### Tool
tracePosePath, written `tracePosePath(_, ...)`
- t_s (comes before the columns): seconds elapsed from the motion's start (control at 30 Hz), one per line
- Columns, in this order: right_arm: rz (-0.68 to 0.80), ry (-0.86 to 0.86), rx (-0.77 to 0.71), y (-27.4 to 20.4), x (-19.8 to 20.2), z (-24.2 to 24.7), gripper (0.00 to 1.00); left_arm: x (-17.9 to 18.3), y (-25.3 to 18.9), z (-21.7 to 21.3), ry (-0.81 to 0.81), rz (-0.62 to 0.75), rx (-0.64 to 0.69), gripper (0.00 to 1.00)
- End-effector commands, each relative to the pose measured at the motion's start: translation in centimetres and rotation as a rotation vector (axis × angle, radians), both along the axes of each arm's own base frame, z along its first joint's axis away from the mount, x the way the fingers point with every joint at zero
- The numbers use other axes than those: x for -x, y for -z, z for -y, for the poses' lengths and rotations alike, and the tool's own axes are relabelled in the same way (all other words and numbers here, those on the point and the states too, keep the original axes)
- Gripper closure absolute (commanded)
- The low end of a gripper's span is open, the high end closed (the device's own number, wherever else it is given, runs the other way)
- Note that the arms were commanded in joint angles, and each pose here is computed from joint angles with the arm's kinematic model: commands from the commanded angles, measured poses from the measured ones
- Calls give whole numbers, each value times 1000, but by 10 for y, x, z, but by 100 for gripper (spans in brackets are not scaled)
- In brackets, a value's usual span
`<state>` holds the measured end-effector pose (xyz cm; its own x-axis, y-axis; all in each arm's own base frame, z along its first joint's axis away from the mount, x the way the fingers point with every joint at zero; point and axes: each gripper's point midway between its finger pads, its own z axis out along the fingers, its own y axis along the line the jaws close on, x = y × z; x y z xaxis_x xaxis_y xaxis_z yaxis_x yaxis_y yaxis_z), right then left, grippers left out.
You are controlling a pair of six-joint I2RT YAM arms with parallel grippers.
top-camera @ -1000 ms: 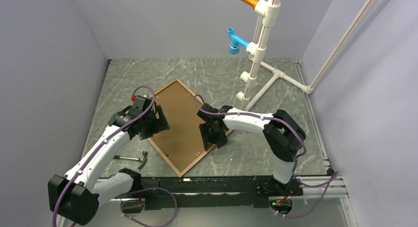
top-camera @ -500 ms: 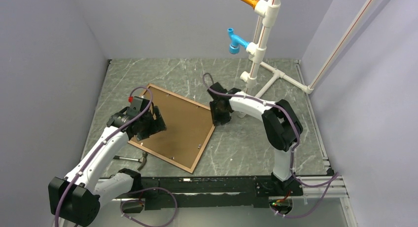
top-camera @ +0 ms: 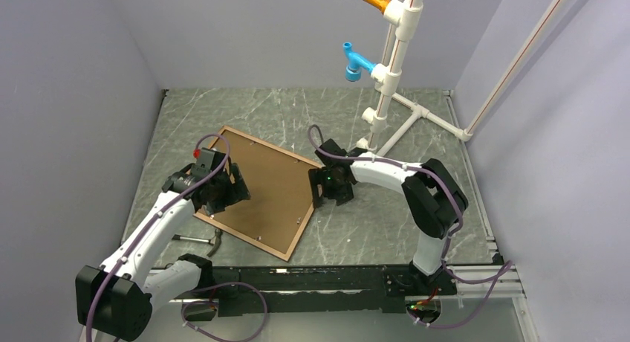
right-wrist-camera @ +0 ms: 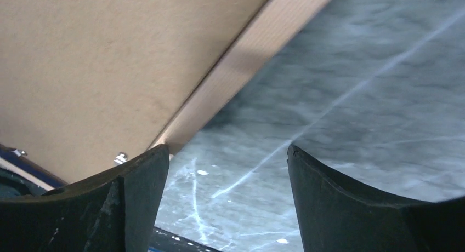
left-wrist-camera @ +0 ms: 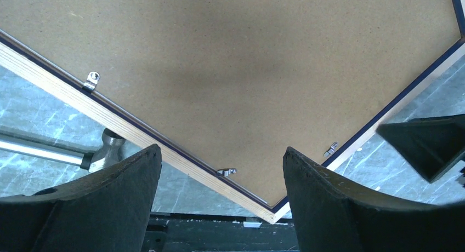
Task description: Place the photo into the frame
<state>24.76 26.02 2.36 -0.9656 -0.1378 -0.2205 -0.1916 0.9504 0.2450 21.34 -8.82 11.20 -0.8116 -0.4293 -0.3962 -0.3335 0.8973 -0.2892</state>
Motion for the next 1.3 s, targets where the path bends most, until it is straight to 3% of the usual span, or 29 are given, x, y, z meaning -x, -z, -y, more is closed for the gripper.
tracePosePath(0.0,-15,21,-104,9,1,-36,19,-3,-1,4,14,24,27,16)
tracePosePath(0.13,-23,36,-73,21,-9,-40,20,-2,-2,3,15,29,21,16)
tracePosePath(0.37,33,65,-151,-2,-19,-53,21,-1,-3,2,17,30,15,16)
tracePosePath(0.67,64,30,141,35,-24,-19,31,0,1,1,15,13,7,16)
tracePosePath(0.77,77,14,193,43,-27,-9,47,1,4,-3,13,-13,-15,15)
tracePosePath(0.9,112,0,265,42,-42,2,80,-4,6,-6,17,-27,-35,15)
tracePosePath(1.0,160,4,321,32,-68,17,100,-9,8,-13,15,-38,-49,15)
tracePosePath(1.2,232,49,404,14,-121,53,100,-21,17,-36,-13,-50,-68,15)
tracePosePath(1.23,238,60,408,11,-128,58,98,-24,19,-41,-21,-57,-73,15)
tracePosePath(1.27,240,68,404,8,-134,62,86,-26,22,-46,-27,-64,-78,15)
